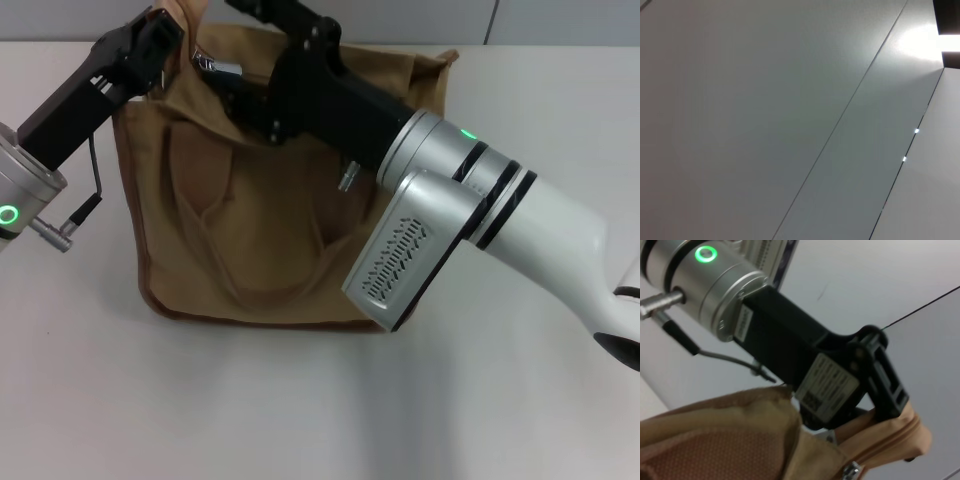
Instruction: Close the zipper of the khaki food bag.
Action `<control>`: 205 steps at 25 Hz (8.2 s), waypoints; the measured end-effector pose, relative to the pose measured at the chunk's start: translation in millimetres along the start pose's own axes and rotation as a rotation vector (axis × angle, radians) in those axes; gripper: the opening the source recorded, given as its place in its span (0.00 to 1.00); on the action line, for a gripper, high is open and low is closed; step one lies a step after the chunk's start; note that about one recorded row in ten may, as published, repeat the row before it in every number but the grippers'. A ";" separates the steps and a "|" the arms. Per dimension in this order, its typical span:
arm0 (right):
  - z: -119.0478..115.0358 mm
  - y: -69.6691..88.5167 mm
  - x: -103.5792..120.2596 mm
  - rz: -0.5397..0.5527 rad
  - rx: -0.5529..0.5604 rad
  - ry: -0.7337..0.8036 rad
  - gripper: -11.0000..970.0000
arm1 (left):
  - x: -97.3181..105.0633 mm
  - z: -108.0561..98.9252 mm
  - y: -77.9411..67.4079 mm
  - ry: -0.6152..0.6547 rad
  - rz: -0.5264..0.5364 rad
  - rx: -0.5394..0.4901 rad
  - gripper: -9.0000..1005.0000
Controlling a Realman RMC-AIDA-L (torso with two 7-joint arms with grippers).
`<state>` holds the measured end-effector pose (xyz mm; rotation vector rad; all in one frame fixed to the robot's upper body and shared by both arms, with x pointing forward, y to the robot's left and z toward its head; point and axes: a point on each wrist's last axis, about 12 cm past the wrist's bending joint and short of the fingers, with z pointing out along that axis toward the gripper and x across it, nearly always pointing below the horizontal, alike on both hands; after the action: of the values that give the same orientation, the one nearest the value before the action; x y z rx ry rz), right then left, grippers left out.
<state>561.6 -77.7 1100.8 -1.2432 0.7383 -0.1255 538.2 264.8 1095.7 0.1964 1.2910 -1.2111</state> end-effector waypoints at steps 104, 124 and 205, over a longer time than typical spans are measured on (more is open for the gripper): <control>-46.7 38.5 -22.2 0.468 0.108 0.184 0.38 | -10.0 -38.0 1.4 -0.102 0.005 -0.092 0.03; -26.6 28.7 -10.3 0.546 0.070 0.259 0.37 | -10.8 -35.2 1.5 -0.102 0.006 -0.084 0.03; -9.3 25.1 -9.3 0.500 0.006 0.256 0.05 | -14.5 -33.7 4.1 -0.114 0.026 -0.096 0.03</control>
<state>541.7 -72.1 1081.4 -1.0138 1.2486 0.1268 523.3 298.5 1093.5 0.0730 1.2397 -1.1199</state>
